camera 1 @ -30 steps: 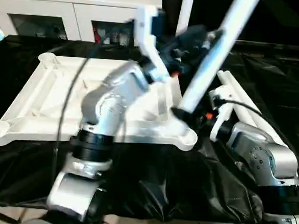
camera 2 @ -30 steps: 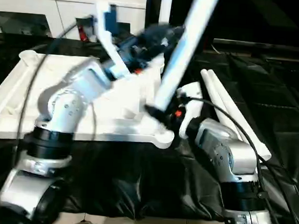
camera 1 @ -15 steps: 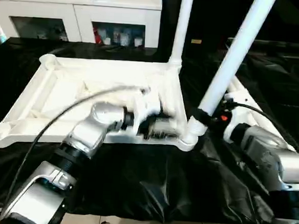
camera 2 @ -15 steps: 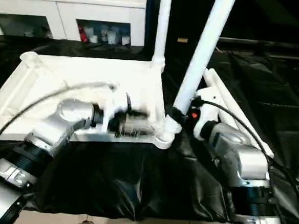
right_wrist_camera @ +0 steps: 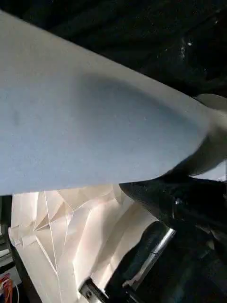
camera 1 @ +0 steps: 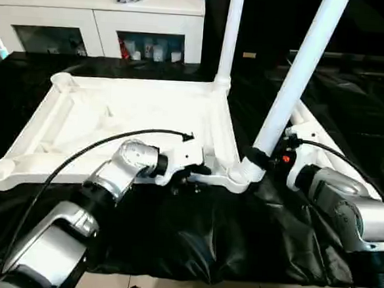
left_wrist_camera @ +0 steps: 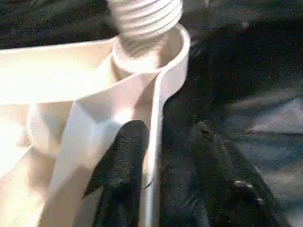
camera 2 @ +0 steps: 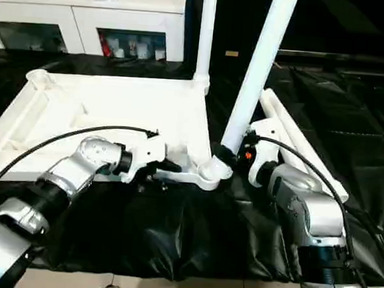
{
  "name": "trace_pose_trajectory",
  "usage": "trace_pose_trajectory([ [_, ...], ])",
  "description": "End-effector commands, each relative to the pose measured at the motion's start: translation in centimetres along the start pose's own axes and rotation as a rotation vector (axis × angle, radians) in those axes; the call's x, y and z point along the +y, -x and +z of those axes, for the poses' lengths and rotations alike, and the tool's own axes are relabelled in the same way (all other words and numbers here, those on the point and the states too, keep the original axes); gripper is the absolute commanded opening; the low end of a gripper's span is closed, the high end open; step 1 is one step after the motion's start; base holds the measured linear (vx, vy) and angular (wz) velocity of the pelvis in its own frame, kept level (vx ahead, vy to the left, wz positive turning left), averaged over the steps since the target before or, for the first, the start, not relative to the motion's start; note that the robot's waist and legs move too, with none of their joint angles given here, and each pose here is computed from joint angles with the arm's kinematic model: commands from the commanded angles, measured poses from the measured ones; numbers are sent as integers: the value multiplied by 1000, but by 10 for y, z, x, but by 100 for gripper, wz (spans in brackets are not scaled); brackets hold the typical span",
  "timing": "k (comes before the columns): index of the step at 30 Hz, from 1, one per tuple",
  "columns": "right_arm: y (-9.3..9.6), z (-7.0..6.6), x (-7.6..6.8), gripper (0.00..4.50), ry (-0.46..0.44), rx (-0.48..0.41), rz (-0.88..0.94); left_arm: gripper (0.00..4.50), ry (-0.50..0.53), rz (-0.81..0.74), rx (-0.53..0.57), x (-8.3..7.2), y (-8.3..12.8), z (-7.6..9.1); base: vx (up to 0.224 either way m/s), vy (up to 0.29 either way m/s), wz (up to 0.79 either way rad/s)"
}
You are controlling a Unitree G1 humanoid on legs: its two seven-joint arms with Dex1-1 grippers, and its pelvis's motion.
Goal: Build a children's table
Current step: Pick table leg
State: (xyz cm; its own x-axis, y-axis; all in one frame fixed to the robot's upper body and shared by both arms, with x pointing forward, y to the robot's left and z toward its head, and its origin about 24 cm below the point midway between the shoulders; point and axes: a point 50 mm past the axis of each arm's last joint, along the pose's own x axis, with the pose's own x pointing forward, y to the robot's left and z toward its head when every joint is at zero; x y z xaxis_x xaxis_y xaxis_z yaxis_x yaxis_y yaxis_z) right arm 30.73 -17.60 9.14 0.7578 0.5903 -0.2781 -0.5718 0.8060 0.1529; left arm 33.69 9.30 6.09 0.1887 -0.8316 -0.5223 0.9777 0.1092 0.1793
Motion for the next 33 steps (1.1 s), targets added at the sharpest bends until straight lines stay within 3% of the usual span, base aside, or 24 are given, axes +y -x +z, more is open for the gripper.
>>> trace_pose_trajectory([
  [1,0,4,5,188,23,-6,23,140,-16,9,6,4,1,2,0,0,0],
  [15,-1,4,8,188,16,-6,60,47,0,-9,58,7,3,-9,0,0,0],
  [17,-1,3,10,188,9,11,114,15,21,-46,69,5,5,-11,0,0,0],
  [25,-8,0,3,188,46,57,153,0,160,-57,-14,1,-1,-7,0,0,0],
  [29,-10,3,-2,188,60,51,151,0,211,25,33,-2,-11,-6,0,0,0],
  [33,-13,2,-4,188,72,49,140,0,186,37,21,-7,-16,-4,0,0,0],
])
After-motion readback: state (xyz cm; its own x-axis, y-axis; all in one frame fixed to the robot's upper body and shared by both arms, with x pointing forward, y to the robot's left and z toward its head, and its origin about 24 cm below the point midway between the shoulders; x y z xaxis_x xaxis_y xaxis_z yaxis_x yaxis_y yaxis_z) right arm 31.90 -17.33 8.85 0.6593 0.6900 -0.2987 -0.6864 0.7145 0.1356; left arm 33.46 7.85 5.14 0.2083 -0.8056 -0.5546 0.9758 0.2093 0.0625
